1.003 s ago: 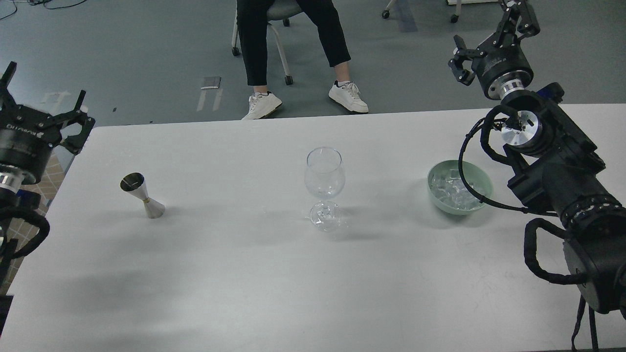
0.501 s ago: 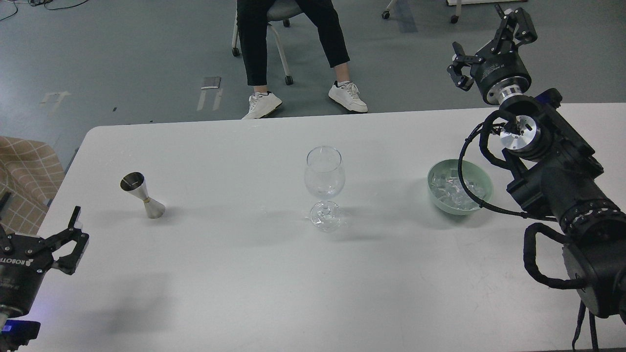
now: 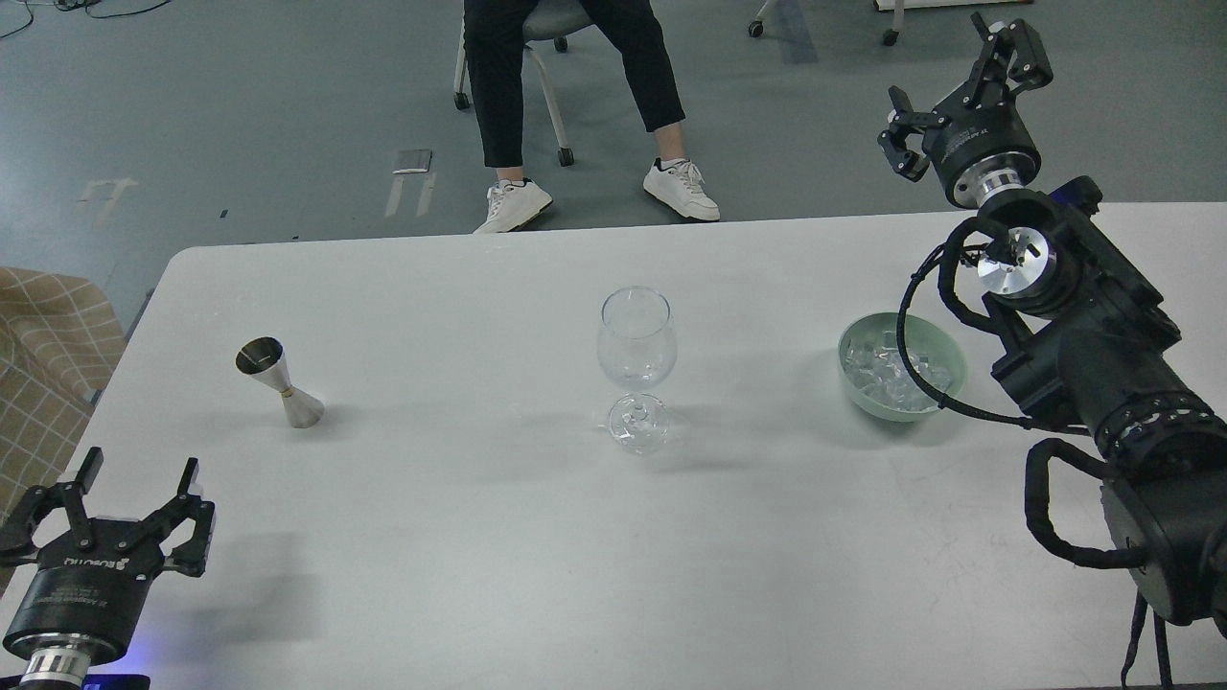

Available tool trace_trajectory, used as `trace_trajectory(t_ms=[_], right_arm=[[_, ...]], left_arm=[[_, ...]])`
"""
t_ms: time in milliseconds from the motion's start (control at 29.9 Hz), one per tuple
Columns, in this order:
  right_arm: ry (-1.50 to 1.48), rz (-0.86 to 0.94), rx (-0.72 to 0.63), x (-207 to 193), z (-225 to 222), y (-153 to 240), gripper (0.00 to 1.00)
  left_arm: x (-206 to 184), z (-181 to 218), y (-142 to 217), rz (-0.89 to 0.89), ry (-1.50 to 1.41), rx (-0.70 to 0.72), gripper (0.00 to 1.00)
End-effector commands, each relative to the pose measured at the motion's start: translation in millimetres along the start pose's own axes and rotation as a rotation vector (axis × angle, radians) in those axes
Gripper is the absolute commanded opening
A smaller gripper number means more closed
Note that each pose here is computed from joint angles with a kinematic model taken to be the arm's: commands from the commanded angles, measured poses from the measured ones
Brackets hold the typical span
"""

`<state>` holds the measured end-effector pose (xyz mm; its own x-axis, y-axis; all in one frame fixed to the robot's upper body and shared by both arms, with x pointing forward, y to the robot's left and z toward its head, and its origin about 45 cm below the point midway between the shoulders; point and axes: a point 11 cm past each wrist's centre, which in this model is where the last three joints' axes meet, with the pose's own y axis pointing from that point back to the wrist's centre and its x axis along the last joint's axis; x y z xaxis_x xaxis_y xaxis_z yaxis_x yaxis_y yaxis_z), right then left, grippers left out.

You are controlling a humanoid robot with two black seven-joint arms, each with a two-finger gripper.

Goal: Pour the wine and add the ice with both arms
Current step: 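Move the open left gripper onto the silver jigger and close it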

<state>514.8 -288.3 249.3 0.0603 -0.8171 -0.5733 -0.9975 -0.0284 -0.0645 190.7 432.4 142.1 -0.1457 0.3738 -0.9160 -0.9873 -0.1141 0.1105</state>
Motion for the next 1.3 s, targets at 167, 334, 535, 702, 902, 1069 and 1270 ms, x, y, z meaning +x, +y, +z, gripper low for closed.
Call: trace_trajectory(t_ms=[167, 334, 535, 702, 902, 1069, 1270], right_arm=[[0.023, 0.079, -0.005, 13, 1, 3, 1.00], [0.033, 0.116, 0.004, 14, -3, 0, 1.00], [0.036, 0.122, 0.005, 15, -4, 0, 1.00], [0.041, 0.135, 0.002, 21, -4, 3, 1.00], [0.046, 0.136, 0.003, 24, -5, 3, 1.00], [0.046, 0.134, 0.005, 22, -6, 2, 1.00], [0.047, 0.138, 0.004, 25, -6, 4, 1.00]], left_arm=[[8, -29, -29, 0.067, 0.013, 0.051, 0.59], [12, -31, -44, 0.077, 0.029, 0.047, 0.65], [7, -41, -61, 0.050, 0.063, 0.047, 0.65], [1, -58, -72, 0.036, 0.081, 0.071, 0.59], [6, -67, -84, 0.049, 0.115, 0.068, 0.57], [12, -67, -96, 0.069, 0.121, 0.062, 0.58], [4, -65, -112, 0.053, 0.124, 0.063, 0.57]])
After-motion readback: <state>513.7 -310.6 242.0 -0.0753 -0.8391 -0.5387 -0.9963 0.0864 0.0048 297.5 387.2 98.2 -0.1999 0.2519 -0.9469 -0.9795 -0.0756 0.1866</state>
